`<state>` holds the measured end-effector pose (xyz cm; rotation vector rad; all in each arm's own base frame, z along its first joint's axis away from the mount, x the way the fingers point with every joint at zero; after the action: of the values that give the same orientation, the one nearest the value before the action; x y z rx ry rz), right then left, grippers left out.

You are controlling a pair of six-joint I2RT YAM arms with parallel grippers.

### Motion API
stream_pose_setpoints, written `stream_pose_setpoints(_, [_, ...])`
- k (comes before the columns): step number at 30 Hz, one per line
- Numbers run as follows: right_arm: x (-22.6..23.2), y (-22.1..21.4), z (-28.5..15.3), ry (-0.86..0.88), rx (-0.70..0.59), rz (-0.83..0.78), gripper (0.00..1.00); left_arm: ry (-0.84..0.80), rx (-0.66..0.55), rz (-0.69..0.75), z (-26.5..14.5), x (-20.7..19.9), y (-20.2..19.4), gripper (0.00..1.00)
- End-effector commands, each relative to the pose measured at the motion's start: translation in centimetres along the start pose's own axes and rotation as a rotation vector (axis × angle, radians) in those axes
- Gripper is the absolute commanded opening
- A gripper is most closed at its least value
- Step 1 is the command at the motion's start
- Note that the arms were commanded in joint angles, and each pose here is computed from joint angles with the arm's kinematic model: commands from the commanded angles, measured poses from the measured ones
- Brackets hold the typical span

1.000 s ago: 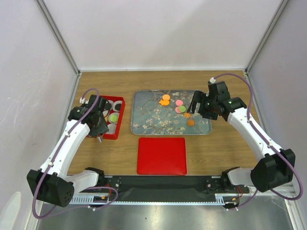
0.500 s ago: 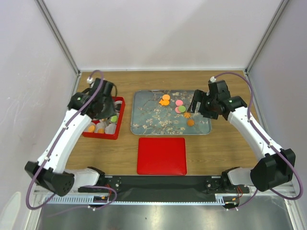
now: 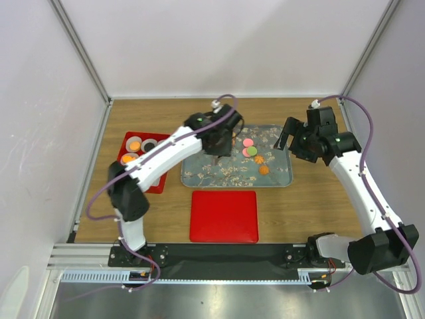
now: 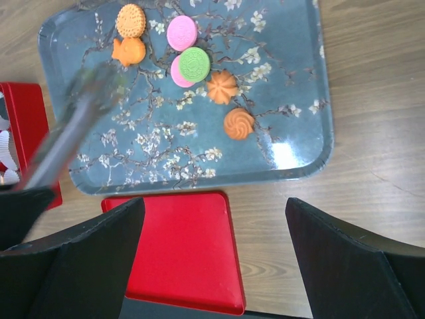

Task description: Pack the cookies

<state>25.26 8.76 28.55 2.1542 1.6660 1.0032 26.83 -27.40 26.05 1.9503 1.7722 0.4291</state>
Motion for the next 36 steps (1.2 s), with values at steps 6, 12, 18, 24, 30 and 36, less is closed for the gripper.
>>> stream_pose_setpoints(6, [-0.4, 0.3, -2.8, -0.017, -0.051, -0.002, 0.95, -0.137, -0.051, 0.109, 1.2, -7.5, 1.9, 0.48])
stream_pose_setpoints(12, [-0.5, 0.1, -3.3, -0.025, -0.058, 0.001, 0.95, -0.105, -0.029, 0.157, 2.9, -8.8, 0.9, 0.48])
stream_pose_setpoints(18, [-0.8, -0.2, -3.7, -0.029, -0.065, 0.005, 0.96, -0.059, -0.030, 0.208, 3.9, -9.2, 0.0, 0.48])
stream_pose_setpoints(24, [-1.0, -0.5, -3.7, -0.034, -0.066, 0.008, 0.96, -0.041, -0.045, 0.229, 4.1, -9.4, -0.2, 0.48])
stream_pose_setpoints(30, [-1.1, -0.7, -3.7, -0.040, -0.064, 0.007, 0.95, -0.020, -0.056, 0.254, 4.4, -9.5, -0.1, 0.48])
stream_pose_setpoints(36, [-1.1, -0.7, -3.6, -0.040, -0.065, 0.004, 0.96, -0.002, -0.052, 0.292, 5.0, -9.8, -0.4, 0.48])
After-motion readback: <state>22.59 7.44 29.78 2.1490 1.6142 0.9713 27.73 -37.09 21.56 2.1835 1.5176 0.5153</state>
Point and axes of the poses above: each gripper's point midway between its finger pads, its own z axis out along the fingers, its own x axis along the line the jaws close on, y = z × x, the point moved 8 cm from there along -z, back along the fingers, and after that the axes turned 2 degrees about -z, right-handed, at the moved point
